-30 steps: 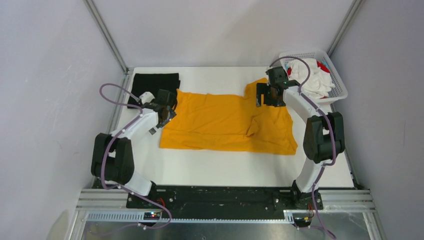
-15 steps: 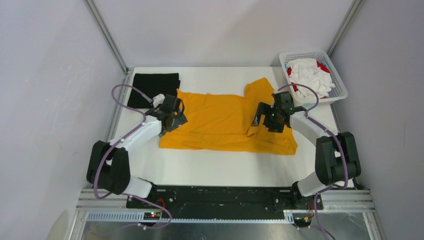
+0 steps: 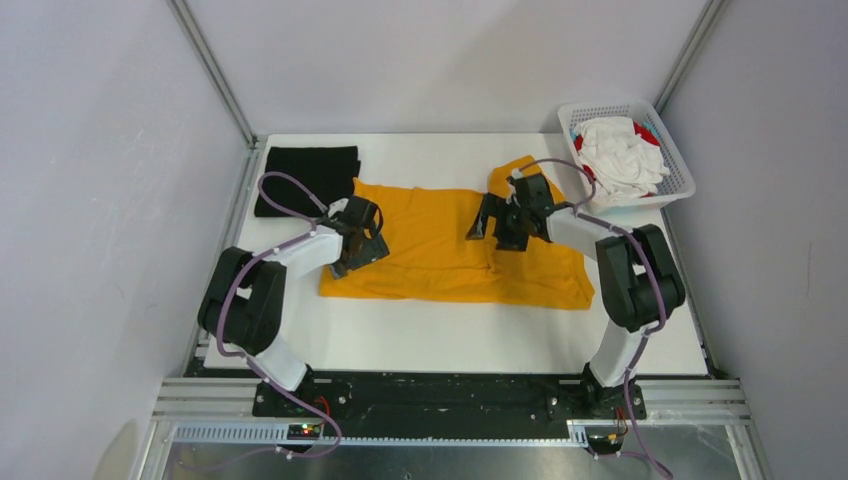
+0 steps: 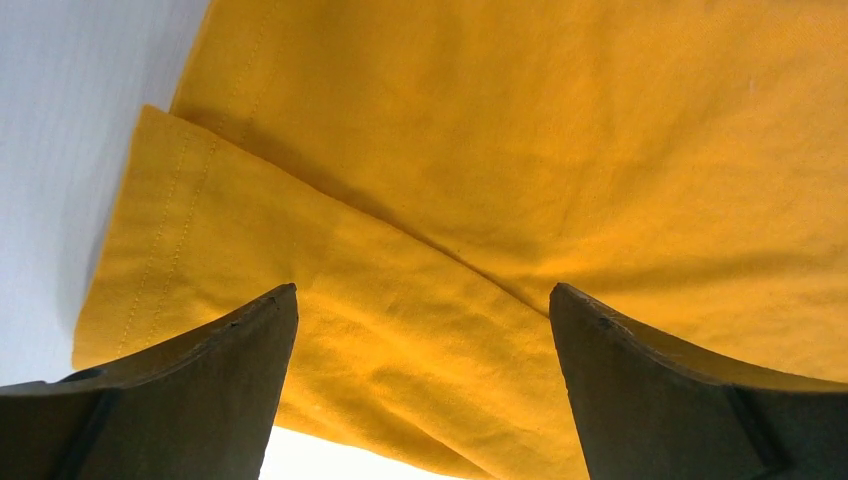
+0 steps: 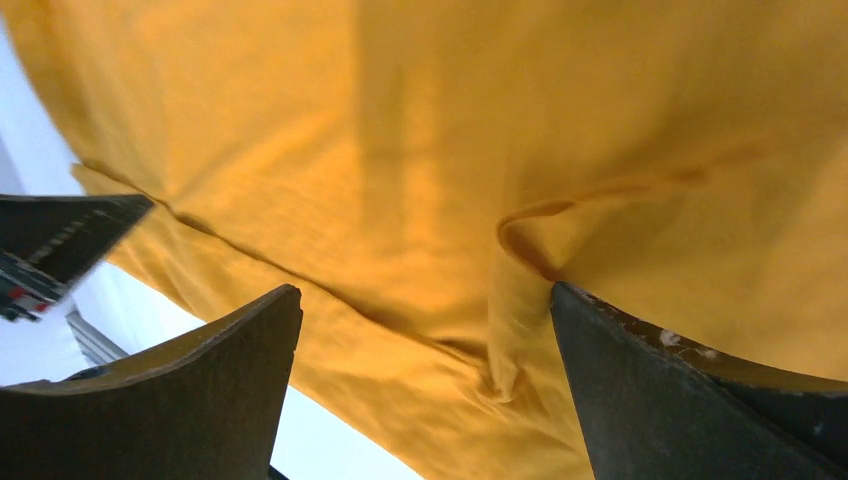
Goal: Fold and stack the t-shirts
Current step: Fold the flattened tshirt in 1/3 of the way
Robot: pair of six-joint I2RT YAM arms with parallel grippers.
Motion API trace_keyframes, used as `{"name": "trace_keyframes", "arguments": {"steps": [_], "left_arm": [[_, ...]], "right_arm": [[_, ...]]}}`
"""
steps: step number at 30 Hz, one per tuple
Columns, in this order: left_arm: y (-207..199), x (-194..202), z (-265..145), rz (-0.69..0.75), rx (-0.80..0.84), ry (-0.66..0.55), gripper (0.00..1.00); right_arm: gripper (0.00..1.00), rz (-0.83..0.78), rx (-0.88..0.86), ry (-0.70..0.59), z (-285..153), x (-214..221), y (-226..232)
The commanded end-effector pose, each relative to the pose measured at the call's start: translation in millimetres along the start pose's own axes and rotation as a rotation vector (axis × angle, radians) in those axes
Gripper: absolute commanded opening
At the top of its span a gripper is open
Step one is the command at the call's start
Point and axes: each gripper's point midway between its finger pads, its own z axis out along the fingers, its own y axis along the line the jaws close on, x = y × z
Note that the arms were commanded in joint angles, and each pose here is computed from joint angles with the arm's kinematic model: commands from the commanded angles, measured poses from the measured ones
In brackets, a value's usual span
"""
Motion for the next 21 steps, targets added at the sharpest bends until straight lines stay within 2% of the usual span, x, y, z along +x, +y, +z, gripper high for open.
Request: {"name": "trace_keyframes", "arguments": {"steps": [1,4,10,16,21], "left_arm": [[1.4,-10.9,-6.5,-0.002,0.011,-0.058,1.00],[5.5,-13.1,-9.2,0.002,0.002,-0.077,1.00],[6.3,-12.2,-2.5,0.005,-0.014,-0.074,1.00],[8.0,8.9,11.0,0.003,-0.016,-0.001,1.00],[33.2,38.4,12.7,0.001,-0.051,0.047,1.00]], "right_arm": [[0.99,-0.069,-0.133,-0.099,5.2,-45.8,56.2],[0.99,-0.125,-0.070,-0.138,-1.0,-56.8,64.0],[0.99,-0.067,0.205,-0.123,-18.5,-26.8,-1.4],[0.99,-0.009,0.207,-0.127,-33.0,17.0,-30.2],[0.99,0.045,0.206,-0.105,-36.0,56.8,-51.7]]}}
